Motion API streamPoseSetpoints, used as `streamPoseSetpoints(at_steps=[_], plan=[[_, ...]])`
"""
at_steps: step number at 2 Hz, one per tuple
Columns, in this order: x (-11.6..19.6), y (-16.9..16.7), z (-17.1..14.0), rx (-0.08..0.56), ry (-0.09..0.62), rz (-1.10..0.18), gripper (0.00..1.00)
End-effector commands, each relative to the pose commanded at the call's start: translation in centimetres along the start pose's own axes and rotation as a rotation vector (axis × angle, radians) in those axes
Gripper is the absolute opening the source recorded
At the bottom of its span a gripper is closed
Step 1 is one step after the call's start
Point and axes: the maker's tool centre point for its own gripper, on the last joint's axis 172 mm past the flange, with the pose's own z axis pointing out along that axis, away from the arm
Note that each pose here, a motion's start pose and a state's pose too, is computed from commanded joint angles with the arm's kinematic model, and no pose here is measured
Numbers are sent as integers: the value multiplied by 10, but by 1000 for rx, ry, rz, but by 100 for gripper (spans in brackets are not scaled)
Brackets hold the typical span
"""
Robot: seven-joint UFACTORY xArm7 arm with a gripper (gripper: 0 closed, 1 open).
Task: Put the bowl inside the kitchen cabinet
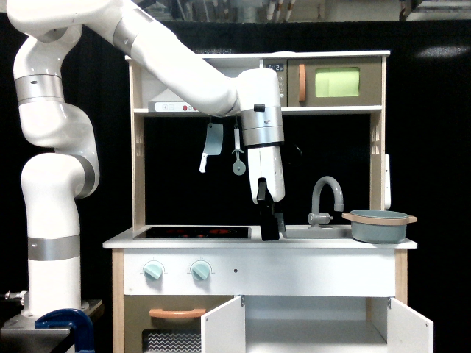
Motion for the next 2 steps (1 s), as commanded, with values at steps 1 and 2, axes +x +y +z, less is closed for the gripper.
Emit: streamPoseSetpoints(at_steps=[1, 2], plan=[[11, -26, -5, 33, 14, -53, 100], [56, -44, -9, 118, 32, -211, 100]])
